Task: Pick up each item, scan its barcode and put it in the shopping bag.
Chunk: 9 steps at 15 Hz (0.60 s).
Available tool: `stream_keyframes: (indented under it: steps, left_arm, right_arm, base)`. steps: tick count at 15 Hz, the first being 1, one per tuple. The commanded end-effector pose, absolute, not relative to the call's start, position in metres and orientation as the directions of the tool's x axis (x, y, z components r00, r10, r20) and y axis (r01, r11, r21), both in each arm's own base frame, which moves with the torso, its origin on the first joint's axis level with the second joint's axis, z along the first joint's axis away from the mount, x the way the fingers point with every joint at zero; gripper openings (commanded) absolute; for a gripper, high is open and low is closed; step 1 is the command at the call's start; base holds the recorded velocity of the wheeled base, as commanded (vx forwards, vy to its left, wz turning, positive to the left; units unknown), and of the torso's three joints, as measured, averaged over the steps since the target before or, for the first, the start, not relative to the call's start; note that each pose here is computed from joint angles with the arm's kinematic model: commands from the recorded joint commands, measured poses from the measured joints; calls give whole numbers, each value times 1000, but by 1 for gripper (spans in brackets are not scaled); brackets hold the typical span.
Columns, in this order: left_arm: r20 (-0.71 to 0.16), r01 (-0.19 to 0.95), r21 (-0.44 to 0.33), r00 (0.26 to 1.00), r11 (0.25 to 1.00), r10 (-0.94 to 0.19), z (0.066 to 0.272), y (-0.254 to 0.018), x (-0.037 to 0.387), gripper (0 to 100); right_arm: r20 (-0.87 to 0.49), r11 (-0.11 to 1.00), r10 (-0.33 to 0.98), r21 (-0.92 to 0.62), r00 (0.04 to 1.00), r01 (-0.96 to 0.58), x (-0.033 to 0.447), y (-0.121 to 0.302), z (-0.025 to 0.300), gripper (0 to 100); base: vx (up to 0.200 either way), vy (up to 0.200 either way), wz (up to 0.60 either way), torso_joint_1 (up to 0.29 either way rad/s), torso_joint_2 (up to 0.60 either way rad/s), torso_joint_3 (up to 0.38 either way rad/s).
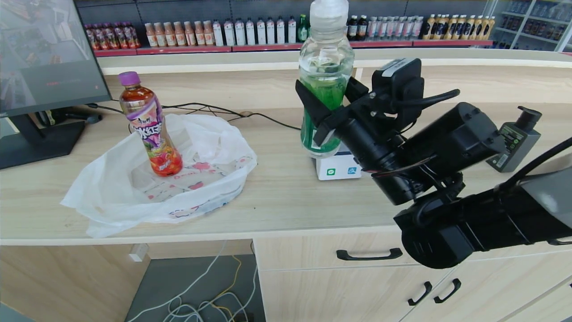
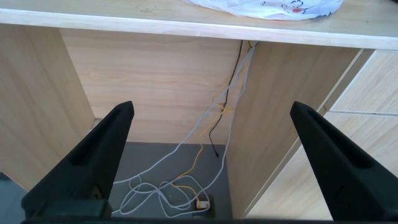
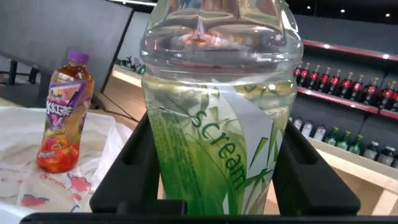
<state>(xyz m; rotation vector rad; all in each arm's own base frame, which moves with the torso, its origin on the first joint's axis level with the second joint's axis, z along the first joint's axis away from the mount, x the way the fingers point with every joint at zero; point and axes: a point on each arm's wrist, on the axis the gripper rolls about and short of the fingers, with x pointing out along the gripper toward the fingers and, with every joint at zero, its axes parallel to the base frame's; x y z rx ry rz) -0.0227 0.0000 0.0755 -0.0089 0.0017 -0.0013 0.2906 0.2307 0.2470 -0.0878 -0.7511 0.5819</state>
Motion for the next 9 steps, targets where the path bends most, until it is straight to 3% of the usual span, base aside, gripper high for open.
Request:
stream_keyframes:
  steps: [1, 9]
  left_arm:
    - [-2, 2, -9, 1000, 1000, -2, 76, 0, -23, 100]
    - [-2, 2, -9, 1000, 1000, -2, 76, 0, -23, 100]
  right_arm:
    - [637, 848, 502, -229, 586, -478, 280, 228, 257, 0]
    - [560, 854, 460, -67, 689, -515, 260, 208, 242, 0]
  base:
    - [0, 0, 0, 0, 0, 0]
    - [0, 0, 0, 0, 0, 0]
